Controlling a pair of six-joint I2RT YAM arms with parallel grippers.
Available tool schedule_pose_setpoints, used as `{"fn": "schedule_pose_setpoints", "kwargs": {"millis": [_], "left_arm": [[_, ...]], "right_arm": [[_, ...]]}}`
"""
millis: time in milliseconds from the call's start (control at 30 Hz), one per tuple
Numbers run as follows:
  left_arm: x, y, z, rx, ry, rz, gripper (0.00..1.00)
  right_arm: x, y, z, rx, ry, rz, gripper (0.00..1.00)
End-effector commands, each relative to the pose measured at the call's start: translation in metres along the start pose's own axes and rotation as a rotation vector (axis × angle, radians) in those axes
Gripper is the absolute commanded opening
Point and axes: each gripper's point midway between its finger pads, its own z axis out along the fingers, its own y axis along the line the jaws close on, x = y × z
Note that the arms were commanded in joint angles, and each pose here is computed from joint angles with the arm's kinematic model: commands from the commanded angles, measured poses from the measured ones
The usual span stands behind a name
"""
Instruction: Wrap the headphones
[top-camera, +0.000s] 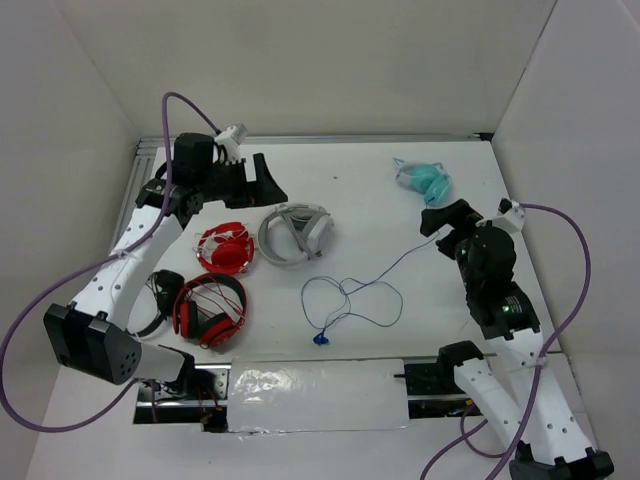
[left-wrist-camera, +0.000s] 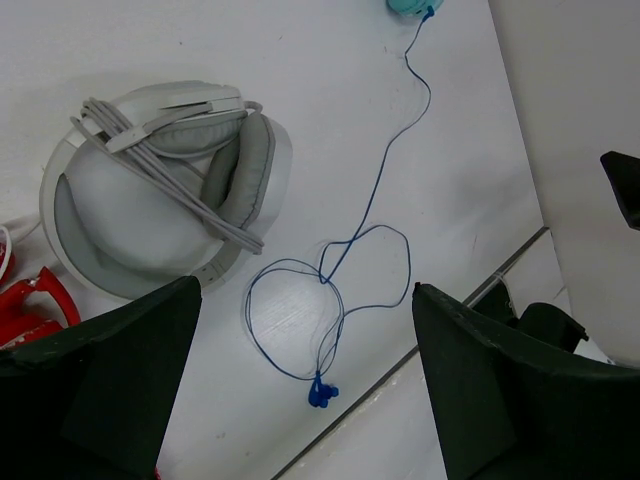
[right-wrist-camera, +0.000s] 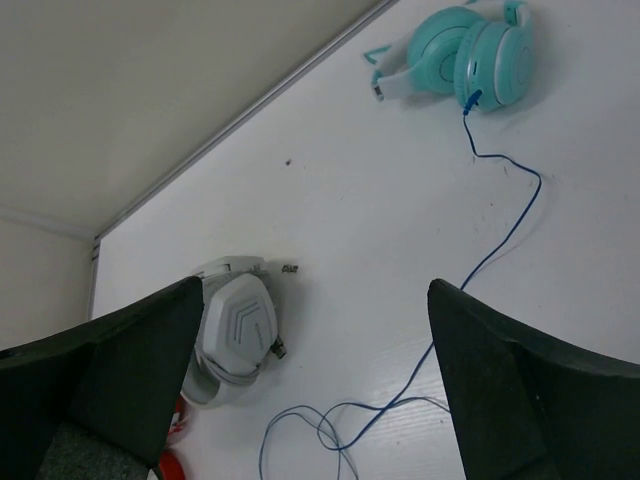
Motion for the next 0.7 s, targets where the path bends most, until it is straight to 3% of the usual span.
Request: {"fn": "schedule_pose_setpoints", "kwargs": {"millis": [0, 400, 667], "left_arm": [[-0.02, -0.011, -0.002, 0.022, -0.044, 0.042, 0.99], [-0.031, -0.008, 0.01, 0.015, -0.036, 0.059, 0.99], [-0.036, 0.0, 0.009, -0.039, -0.051, 0.084, 0.99]], "right_arm": [[-0.007, 0.002, -0.005, -0.007, -0.016, -0.025, 1.0], [0.001, -0.02, 0.01, 0.12, 0.021, -0.114, 1.0], [0.0, -0.03, 0.054, 0.27, 0.132, -0.369, 1.0]]}}
